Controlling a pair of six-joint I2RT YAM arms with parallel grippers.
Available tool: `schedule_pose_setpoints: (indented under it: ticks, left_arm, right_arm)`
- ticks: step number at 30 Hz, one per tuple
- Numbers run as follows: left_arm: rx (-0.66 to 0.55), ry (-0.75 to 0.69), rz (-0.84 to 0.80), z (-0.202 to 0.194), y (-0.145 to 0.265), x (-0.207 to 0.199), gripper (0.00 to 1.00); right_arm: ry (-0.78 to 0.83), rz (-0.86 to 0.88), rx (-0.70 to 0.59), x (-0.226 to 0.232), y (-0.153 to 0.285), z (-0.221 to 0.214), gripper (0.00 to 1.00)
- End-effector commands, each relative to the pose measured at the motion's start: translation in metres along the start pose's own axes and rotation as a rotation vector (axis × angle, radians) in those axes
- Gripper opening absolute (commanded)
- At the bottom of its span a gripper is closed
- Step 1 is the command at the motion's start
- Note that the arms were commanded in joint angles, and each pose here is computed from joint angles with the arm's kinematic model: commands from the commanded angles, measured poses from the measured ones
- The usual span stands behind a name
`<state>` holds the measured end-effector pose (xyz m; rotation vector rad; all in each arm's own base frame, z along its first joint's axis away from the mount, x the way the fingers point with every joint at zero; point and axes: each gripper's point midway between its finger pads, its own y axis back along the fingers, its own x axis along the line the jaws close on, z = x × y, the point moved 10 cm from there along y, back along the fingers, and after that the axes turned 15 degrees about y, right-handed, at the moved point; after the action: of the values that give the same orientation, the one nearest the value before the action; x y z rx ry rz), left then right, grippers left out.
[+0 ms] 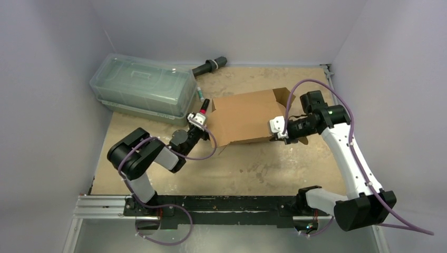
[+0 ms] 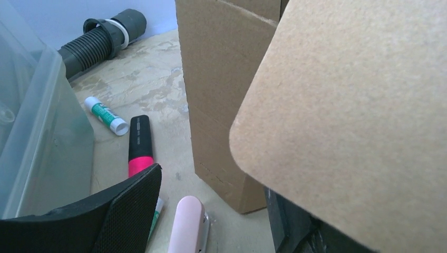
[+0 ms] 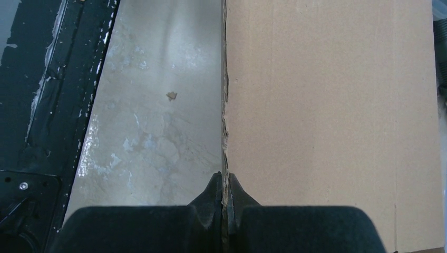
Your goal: Fold the paper box
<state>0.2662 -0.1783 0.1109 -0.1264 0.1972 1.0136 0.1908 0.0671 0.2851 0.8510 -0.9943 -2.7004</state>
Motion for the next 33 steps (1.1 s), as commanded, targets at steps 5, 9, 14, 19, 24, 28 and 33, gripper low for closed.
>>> schedule_pose_setpoints:
  ticks: [5, 9, 14, 19, 24, 28, 33]
  left_arm:
    - [-0.275, -0.055, 0.037, 0.018, -0.006, 0.006, 0.72]
    - [-0.294, -0.076, 0.056, 0.022, -0.011, 0.007, 0.75]
    - [-0.319, -0.094, 0.075, 0.027, -0.018, 0.008, 0.79]
    - [-0.33, -0.082, 0.013, 0.03, -0.026, 0.002, 0.79]
    - [-0.338, -0.091, -0.014, 0.032, -0.035, -0.001, 0.81]
    - [-0.35, -0.09, 0.011, 0.035, -0.044, 0.0, 0.81]
    - [-0.381, -0.078, 0.045, 0.042, -0.058, 0.0, 0.76]
  right_arm:
    - [-0.064, -0.011, -0.089, -0.015, 0.006, 0.015, 0.0]
    - [-0.107, -0.001, -0.087, -0.021, 0.008, 0.016, 0.0]
    - [-0.147, -0.006, -0.093, -0.029, 0.009, 0.017, 0.0]
    - [-0.209, 0.0, -0.093, -0.035, 0.008, 0.015, 0.0]
    - [-0.25, -0.008, -0.099, -0.04, 0.011, 0.018, 0.0]
    - [-0.274, -0.01, -0.103, -0.041, 0.011, 0.019, 0.0]
    - [-0.294, -0.005, -0.108, -0.042, 0.01, 0.019, 0.0]
